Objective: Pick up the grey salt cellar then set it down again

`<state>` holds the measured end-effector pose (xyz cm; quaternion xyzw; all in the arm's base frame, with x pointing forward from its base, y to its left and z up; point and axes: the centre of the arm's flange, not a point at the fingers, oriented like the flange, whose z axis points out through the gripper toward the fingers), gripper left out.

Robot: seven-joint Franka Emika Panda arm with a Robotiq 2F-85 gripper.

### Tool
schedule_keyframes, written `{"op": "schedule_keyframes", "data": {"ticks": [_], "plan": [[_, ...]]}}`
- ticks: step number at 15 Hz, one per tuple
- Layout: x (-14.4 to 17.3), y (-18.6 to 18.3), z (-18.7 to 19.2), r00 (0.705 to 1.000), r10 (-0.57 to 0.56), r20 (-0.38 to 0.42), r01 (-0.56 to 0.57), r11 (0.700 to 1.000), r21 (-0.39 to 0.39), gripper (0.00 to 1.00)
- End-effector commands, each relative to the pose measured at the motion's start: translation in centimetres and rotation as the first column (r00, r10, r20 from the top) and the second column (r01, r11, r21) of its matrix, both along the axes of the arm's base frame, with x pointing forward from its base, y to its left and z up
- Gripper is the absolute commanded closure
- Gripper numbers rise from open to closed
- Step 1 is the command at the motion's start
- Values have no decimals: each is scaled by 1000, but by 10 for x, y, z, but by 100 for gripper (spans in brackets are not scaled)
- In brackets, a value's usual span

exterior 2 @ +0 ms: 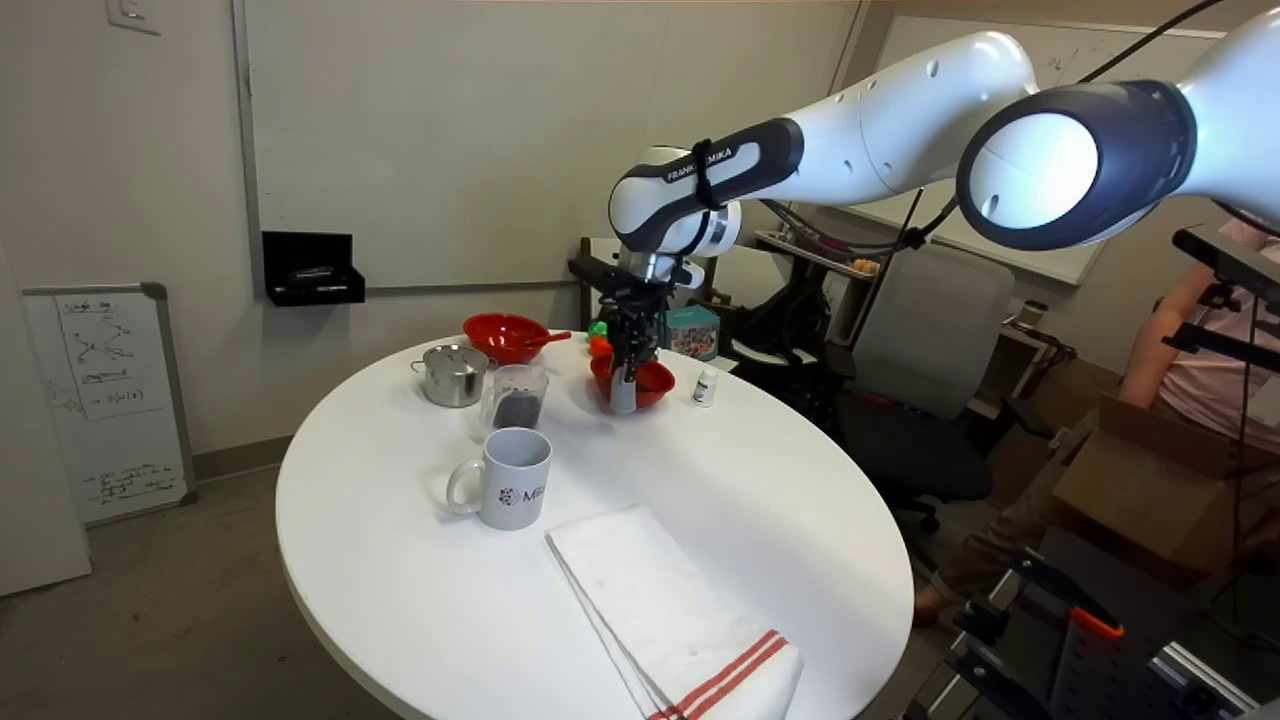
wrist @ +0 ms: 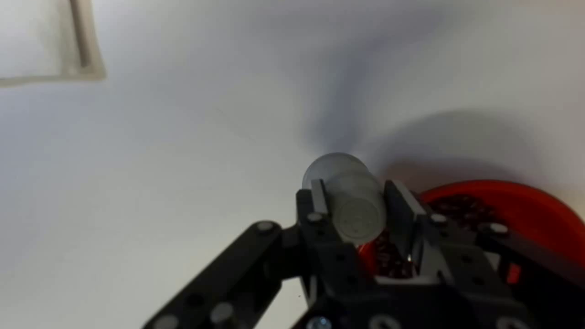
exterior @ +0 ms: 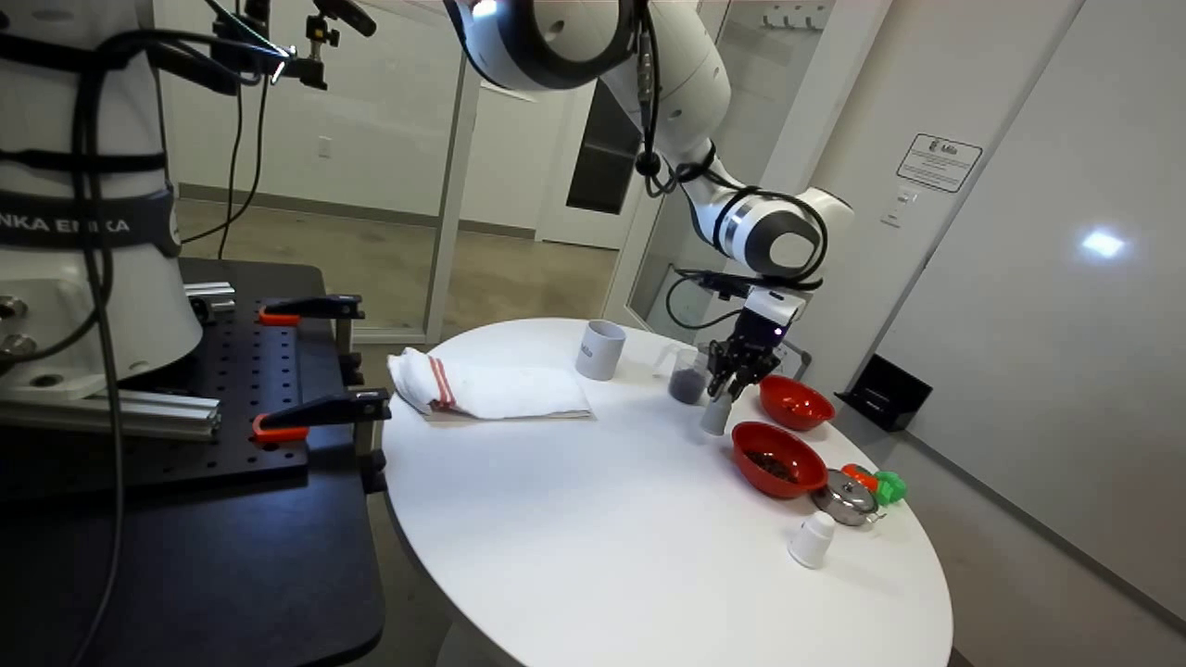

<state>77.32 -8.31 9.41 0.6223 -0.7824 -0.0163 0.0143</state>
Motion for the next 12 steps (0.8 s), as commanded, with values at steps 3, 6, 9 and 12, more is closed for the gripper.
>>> {"op": "schedule_keyframes", "data": {"ticks": [3,6,9,12], "plan": [[0,-4,-8,981,154,117,-168,978,124,90],[-4,-6,-12,976,173,130,-194,966,172,90],[-7,-6,-19,980,169,102,-184,969,166,90],[-13,-4,-28,987,154,43,-159,977,140,90]]}}
